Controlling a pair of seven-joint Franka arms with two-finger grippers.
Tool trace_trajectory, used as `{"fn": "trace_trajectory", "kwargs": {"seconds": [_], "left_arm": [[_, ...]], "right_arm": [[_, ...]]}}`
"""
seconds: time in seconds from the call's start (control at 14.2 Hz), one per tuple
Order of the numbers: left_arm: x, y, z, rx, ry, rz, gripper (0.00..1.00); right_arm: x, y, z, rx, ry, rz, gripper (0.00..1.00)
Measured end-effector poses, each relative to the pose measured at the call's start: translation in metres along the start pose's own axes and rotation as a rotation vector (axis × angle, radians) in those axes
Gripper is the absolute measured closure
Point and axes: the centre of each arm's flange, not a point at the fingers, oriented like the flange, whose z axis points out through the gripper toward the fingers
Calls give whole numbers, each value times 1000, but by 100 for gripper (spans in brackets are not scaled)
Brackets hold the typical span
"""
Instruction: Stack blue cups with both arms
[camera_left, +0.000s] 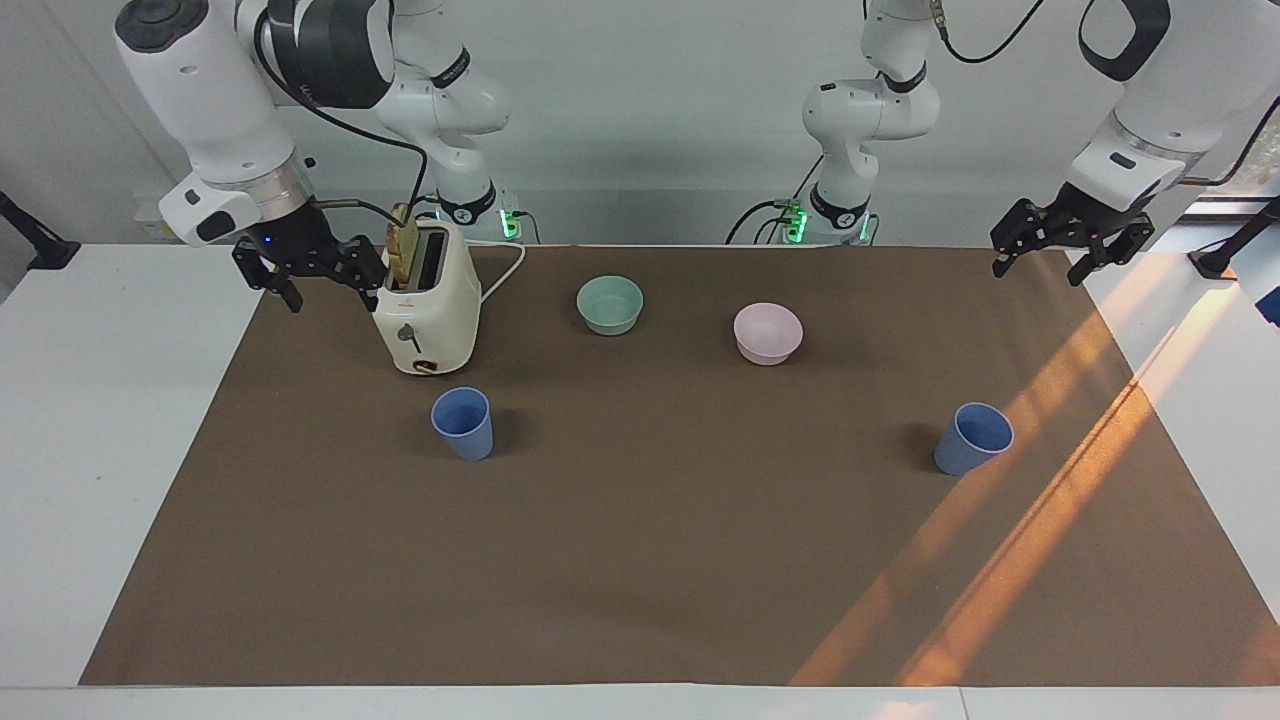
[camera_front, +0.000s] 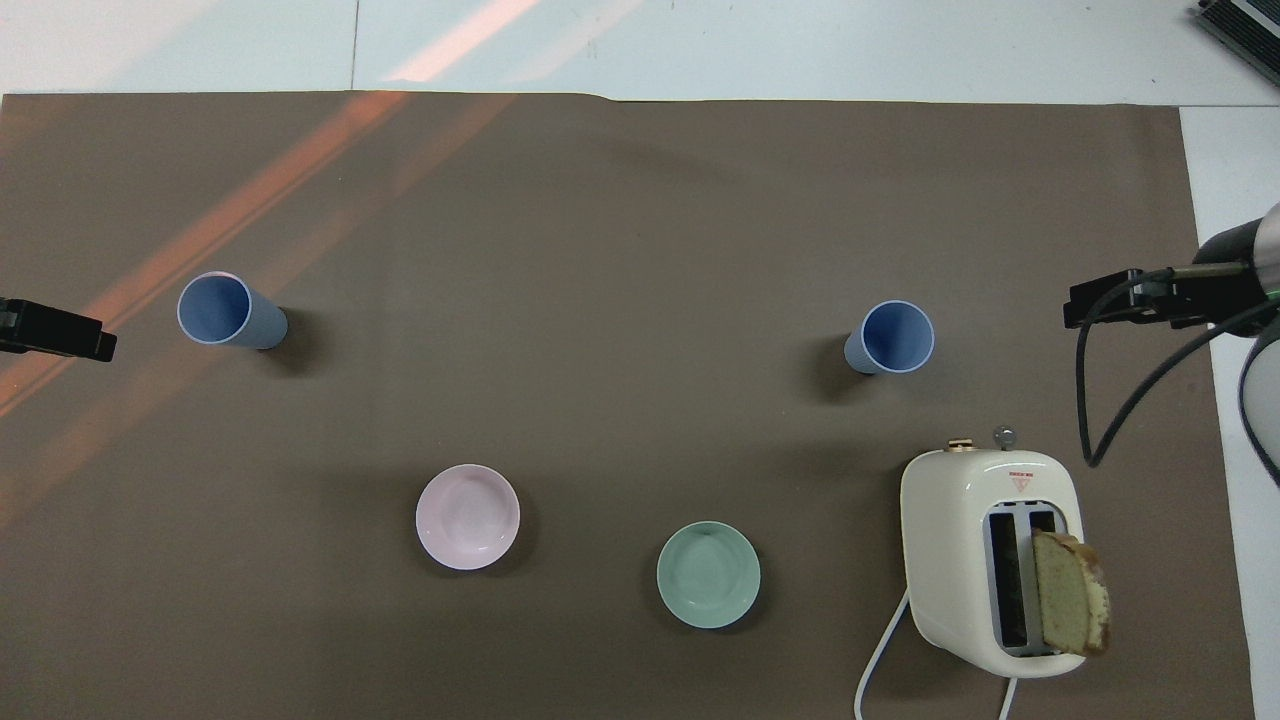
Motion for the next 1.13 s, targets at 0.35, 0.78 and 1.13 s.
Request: {"fn": "trace_trajectory", "kwargs": {"seconds": [0.35, 0.78, 1.13], "left_arm": [[0, 0, 0, 0, 0, 0, 0], [0, 0, 0, 0, 0, 0, 0], [-2, 2, 2, -4, -18, 2, 0]], "right_arm": [[0, 0, 0, 0, 0, 0, 0], [0, 0, 0, 0, 0, 0, 0], [0, 0, 0, 0, 0, 0, 0]]}}
